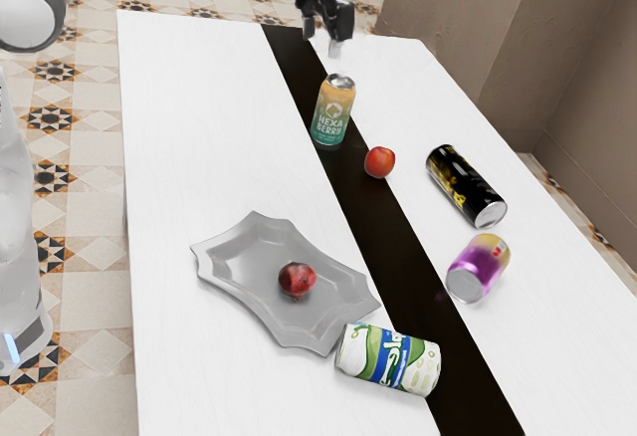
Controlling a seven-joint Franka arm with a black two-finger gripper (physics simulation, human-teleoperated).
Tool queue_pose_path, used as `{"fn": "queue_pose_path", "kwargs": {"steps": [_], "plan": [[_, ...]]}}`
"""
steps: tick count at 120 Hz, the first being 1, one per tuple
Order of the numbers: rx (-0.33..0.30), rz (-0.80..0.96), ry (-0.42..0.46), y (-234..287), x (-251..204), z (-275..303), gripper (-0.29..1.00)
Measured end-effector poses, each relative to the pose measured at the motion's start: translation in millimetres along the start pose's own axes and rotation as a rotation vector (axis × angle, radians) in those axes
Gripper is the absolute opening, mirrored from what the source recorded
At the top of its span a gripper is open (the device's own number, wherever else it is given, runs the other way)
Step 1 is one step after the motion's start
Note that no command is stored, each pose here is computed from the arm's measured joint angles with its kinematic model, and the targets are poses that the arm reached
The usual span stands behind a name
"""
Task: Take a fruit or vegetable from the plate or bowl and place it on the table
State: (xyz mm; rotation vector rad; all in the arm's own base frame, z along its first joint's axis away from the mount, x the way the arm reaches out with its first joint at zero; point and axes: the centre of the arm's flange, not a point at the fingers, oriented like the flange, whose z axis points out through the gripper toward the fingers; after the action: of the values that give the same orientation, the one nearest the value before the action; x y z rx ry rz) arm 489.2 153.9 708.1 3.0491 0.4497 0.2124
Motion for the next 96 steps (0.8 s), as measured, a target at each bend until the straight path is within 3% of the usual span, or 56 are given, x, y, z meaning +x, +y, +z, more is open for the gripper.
{"fn": "queue_pose_path", "kwargs": {"steps": [4, 8, 18, 26, 34, 50, 60, 72, 80, 96], "plan": [[0.006, -0.114, 0.01, -59, -6, -8, 0.69], [0.007, -0.167, 0.014, -86, -11, -12, 0.69], [-0.003, -0.166, 0.028, -85, -15, -24, 0.69], [0.004, -0.156, 0.141, -79, -33, -99, 0.69], [-0.004, -0.203, 0.152, -102, -64, -137, 0.69], [-0.016, -0.169, 0.052, -83, -76, -136, 0.69], [0.054, -0.192, -0.087, -86, -85, -120, 0.69], [0.106, -0.078, -0.204, -35, -88, -107, 0.69], [0.132, 0.064, -0.215, 30, -78, -93, 0.68], [0.144, 0.33, -0.268, 140, -62, 13, 0.68]]}}
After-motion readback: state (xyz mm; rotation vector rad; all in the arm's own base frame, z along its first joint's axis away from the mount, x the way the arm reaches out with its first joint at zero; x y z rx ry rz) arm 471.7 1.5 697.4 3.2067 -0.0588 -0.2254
